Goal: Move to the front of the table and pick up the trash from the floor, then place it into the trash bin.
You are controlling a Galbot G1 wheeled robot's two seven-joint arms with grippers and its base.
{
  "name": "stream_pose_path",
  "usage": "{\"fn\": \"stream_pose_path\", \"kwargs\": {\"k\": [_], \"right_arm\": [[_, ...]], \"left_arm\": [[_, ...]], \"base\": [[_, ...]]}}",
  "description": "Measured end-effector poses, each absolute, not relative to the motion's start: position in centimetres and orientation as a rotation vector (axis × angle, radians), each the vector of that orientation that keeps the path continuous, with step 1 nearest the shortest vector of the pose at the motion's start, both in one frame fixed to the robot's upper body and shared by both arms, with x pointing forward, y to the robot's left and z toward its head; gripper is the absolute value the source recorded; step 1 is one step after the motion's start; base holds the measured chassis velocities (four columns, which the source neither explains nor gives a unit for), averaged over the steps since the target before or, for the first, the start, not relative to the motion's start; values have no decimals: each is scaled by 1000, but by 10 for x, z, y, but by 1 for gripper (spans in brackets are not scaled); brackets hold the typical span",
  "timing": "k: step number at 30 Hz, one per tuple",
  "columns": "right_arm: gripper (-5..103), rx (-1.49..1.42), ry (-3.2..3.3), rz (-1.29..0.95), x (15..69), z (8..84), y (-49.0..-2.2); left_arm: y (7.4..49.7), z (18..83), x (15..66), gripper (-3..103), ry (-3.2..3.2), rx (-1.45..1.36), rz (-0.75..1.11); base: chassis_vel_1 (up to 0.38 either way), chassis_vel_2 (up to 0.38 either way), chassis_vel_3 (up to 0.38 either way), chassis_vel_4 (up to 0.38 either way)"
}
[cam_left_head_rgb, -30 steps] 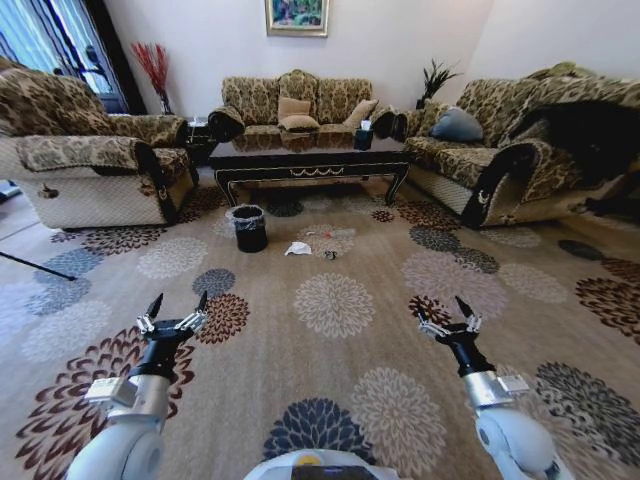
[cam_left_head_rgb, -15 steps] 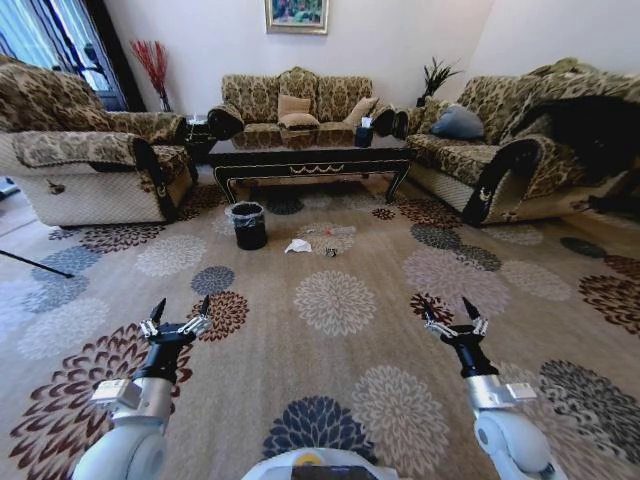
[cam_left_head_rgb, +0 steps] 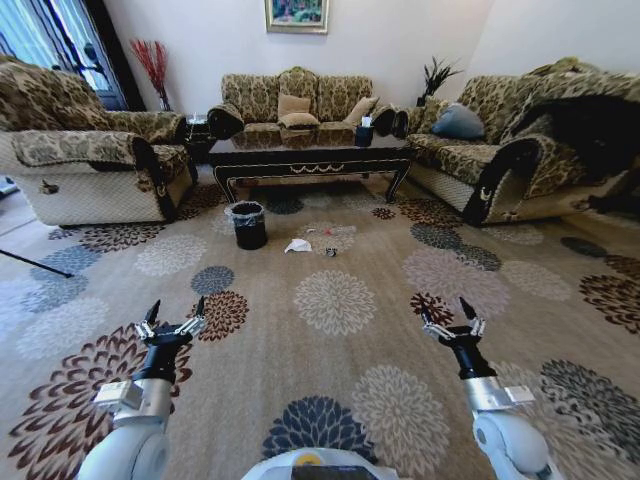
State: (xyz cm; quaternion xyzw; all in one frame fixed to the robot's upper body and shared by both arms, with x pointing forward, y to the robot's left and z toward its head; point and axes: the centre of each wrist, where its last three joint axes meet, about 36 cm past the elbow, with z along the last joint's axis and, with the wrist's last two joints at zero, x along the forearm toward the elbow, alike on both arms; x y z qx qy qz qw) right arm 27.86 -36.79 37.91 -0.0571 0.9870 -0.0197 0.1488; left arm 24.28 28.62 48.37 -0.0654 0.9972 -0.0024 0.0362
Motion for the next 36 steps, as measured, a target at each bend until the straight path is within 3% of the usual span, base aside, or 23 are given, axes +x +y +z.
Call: {"fn": "stream_pose_path", "kwargs": {"k": [17, 36], "right_arm": [[100, -187, 2844, -49, 286, 366, -364], [100, -161, 2855, -38, 283, 360, -363]], "left_arm": [[290, 486, 243, 100, 3059, -229, 21], [290, 484, 241, 100, 3052, -232, 32]], "base": [[-117, 121, 104, -133], [-339, 328, 341, -330]]}}
